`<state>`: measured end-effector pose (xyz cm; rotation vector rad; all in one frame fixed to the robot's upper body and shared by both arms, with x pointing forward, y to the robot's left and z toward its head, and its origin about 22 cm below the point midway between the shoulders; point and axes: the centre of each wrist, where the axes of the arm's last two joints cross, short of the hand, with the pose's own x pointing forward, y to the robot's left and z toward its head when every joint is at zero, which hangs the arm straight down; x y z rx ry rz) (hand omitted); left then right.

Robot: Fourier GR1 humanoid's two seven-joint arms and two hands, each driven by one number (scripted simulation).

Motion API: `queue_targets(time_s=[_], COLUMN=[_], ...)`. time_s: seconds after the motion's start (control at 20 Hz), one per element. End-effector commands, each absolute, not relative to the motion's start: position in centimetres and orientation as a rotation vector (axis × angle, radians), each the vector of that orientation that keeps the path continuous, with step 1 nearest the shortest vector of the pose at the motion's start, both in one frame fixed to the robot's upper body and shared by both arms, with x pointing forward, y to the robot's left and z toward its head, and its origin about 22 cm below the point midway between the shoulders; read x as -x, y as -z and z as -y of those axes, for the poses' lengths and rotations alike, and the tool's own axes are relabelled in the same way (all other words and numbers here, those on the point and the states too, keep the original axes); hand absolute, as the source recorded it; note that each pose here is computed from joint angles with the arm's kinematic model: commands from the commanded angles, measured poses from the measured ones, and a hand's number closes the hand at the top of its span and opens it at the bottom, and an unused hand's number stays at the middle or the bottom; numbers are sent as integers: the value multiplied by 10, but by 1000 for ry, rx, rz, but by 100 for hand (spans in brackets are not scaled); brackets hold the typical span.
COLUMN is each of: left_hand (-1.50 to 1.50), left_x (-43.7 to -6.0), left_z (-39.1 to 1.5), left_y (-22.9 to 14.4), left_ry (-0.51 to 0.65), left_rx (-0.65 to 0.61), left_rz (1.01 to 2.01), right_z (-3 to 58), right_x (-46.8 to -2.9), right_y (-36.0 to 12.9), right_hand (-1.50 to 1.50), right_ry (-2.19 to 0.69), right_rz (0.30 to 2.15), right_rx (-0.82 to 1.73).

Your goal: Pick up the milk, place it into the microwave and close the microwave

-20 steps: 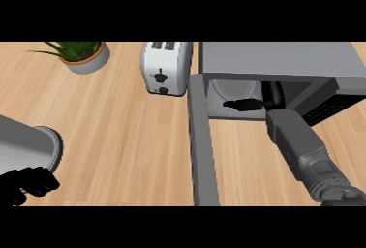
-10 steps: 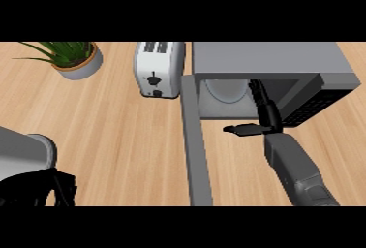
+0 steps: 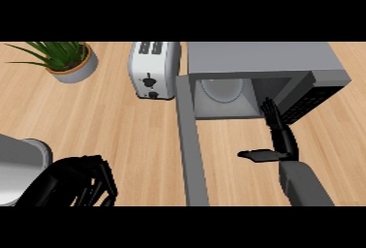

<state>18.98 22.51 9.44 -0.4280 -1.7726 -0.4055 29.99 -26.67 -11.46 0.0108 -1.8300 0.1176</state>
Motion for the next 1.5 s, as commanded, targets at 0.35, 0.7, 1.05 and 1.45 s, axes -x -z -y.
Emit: queue_targets(time_s=[0.35, 0.7, 1.05, 1.45], left_hand=[150, 150, 150, 150], left_x=[-235, -240, -259, -261], left_z=[-137, -97, -64, -45], left_y=[-60, -2, 38, 60], left_ry=[644, 779, 763, 661], left_rx=[471, 397, 306, 305], left_rz=[1729, 1643, 1753, 1743], right_z=[291, 349, 360, 347], right_x=[-228, -182, -173, -161], right_y=[106, 71, 41, -1], right_hand=[-150, -150, -150, -150], right_ry=[-94, -186, -184, -194], right_rz=[1845, 1904, 1992, 2028], right_rx=[-1, 21, -95, -213])
